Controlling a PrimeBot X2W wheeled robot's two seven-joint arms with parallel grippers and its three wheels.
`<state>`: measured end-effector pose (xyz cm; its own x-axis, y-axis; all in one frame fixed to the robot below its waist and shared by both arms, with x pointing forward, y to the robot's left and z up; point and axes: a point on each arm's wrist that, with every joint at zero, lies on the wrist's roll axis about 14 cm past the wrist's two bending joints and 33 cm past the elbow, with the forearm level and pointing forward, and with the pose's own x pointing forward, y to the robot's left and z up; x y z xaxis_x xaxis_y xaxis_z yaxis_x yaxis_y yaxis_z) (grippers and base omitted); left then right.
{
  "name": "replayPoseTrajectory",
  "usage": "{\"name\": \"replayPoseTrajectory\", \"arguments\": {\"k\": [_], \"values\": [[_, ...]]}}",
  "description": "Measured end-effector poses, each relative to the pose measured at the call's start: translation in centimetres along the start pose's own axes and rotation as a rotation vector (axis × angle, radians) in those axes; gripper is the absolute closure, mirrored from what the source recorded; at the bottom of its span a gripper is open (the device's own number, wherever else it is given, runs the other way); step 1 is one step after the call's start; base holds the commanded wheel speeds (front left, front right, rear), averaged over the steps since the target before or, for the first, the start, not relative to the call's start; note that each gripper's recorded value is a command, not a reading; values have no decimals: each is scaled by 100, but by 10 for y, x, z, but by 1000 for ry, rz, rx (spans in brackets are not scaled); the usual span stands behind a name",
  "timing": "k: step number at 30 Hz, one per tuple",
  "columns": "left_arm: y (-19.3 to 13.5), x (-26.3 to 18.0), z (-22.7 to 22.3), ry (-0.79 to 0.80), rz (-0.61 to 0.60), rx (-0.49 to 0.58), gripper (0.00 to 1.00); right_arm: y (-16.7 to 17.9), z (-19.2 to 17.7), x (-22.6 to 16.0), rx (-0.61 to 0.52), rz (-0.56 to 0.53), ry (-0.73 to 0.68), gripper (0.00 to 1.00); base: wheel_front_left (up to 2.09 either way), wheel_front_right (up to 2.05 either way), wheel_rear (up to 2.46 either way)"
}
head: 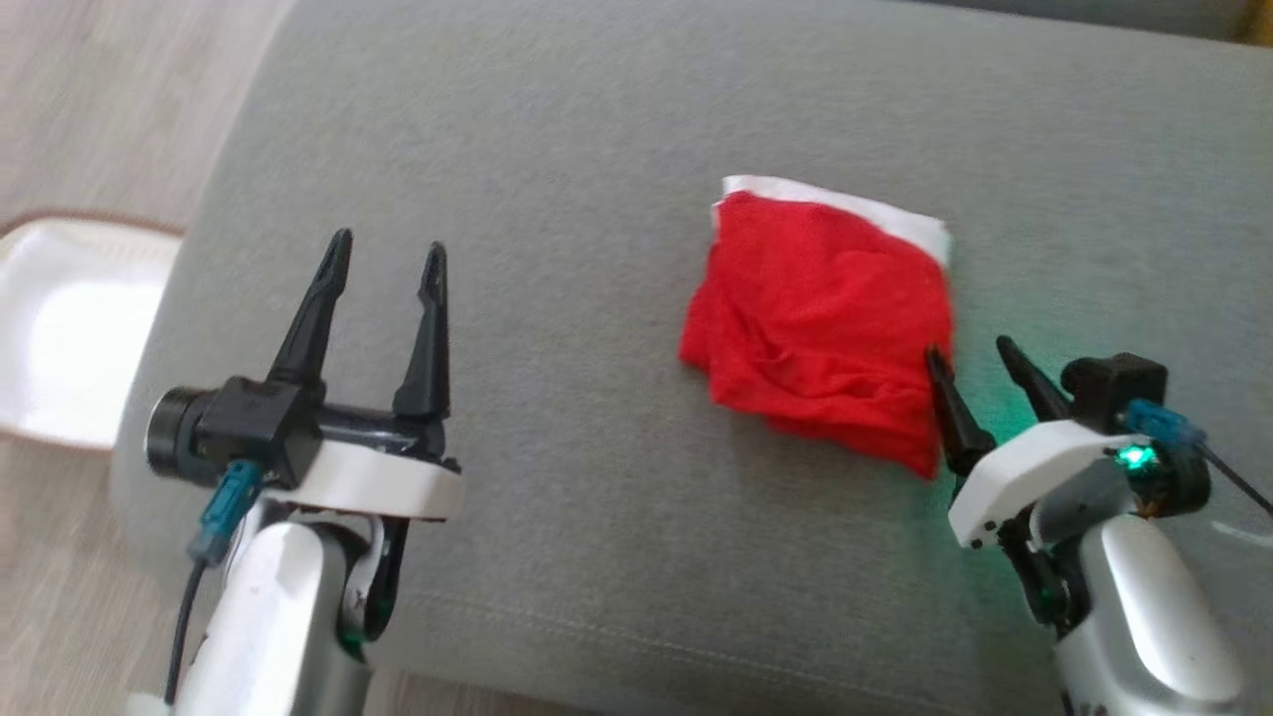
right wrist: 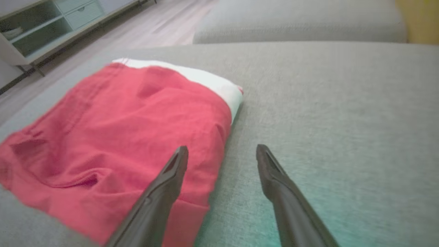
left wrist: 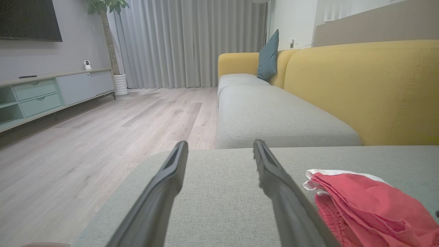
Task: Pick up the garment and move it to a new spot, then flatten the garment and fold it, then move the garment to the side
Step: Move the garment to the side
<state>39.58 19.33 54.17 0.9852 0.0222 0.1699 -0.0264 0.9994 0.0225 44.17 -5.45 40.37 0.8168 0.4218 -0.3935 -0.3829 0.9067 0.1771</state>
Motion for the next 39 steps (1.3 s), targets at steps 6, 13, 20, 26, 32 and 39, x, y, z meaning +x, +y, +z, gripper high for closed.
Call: {"name": "replayPoseTrajectory", "arguments": {"k": [6,13,20,26,32,39], "values": [[13,-4,-1,9,36,14,0,20,-41,23,19,50,161,0,0,0,0],[16,-3,-2,11,46,17,0,26,-39,29,25,67,190,100,0,0,0],[-1,6,-5,6,-14,11,0,22,-31,15,-27,51,161,100,0,0,0],[-35,20,-14,8,-119,-21,0,-10,-33,-16,-40,-33,155,100,0,0,0],[-83,36,-20,-4,-264,-52,0,-65,-37,-50,-59,-168,181,100,0,0,0],[-158,61,-26,-35,-491,-103,0,-129,-21,-76,-114,-300,169,100,0,0,0]]}}
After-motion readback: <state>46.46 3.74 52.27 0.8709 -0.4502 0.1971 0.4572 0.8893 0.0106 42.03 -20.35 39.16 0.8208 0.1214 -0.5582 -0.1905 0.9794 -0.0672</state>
